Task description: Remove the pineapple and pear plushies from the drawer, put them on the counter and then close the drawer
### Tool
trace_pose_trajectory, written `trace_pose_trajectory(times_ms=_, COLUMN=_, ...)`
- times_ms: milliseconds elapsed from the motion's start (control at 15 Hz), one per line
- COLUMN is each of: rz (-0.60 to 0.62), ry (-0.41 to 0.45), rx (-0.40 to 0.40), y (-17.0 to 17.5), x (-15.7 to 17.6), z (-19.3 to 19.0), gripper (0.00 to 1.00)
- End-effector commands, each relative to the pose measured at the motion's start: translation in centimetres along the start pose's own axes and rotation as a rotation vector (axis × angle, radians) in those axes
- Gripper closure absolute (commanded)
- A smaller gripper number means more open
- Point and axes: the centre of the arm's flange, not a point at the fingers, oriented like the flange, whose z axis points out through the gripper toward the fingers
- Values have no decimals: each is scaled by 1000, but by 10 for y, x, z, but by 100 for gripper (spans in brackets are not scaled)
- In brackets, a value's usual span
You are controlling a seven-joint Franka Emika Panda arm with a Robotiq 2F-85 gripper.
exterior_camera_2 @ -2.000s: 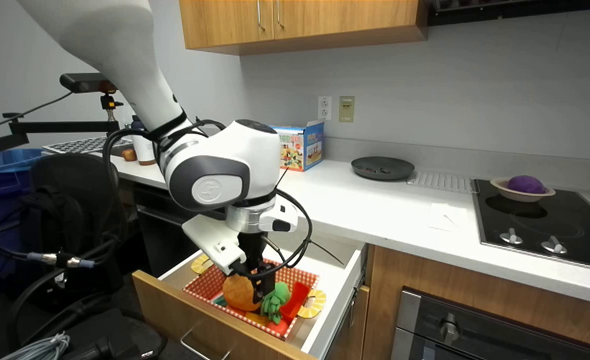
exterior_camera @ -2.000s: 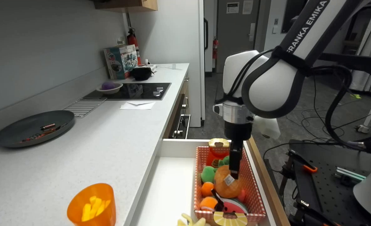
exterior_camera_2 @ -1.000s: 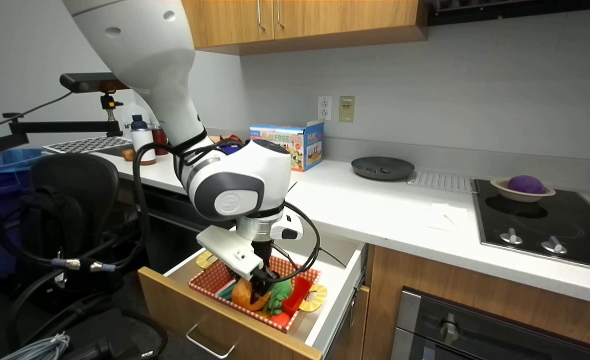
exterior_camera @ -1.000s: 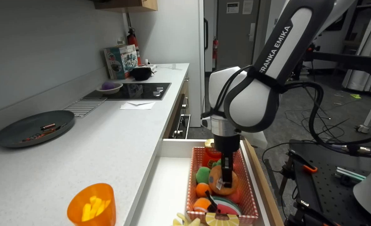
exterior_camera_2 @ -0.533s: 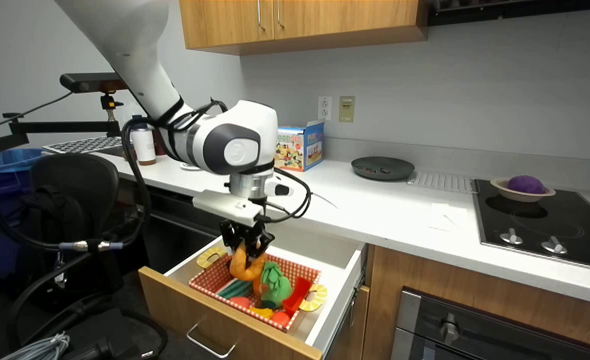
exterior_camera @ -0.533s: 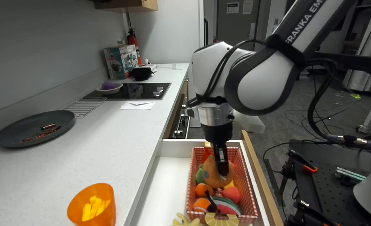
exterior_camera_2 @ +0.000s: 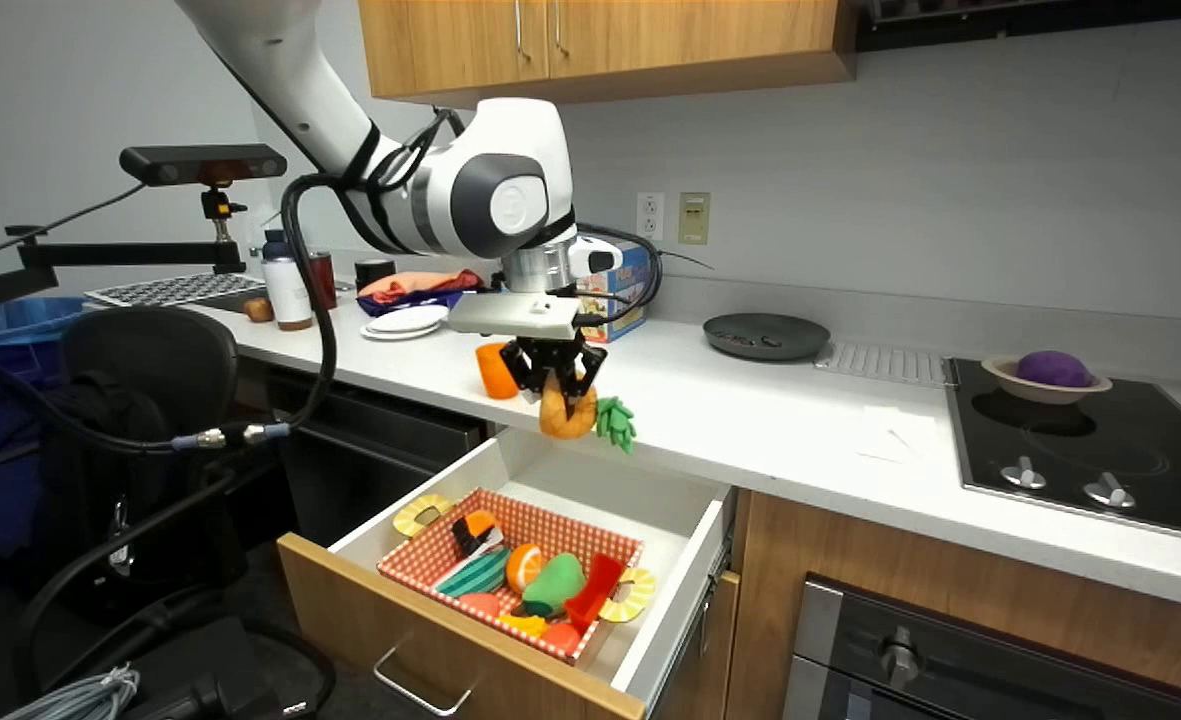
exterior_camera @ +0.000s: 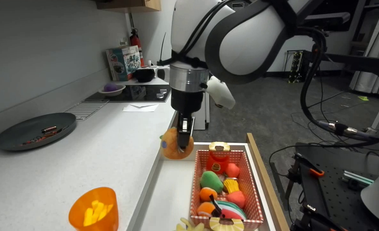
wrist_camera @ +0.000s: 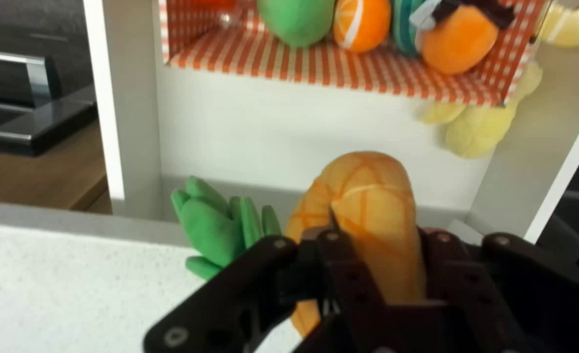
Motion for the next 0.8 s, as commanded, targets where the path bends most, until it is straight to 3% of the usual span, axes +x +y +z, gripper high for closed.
trace_pose_trajectory(times_ms=0, rz=10, ry=168, rx=-31, y=17, x=36, z=19, gripper=95)
trace_pose_trajectory(times_ms=267, rz=12, ry=344, rx=-61, y=29, x=52, z=51, gripper=95)
trace_pose_trajectory(times_ms=467, rz=13, ry=409, rx=-69, y=30, x=52, z=81, gripper=95)
trace_pose_trajectory(times_ms=533, rz=14, ry=416, rx=-68, y=30, x=52, z=88, gripper=55)
trace_pose_trajectory(times_ms=600, rz=10, ry=426, rx=-70, y=29, x=53, z=91, gripper=54)
trace_pose_trajectory(times_ms=733, rz=1, ry=440, rx=-70, y=28, x=57, z=85, gripper=41)
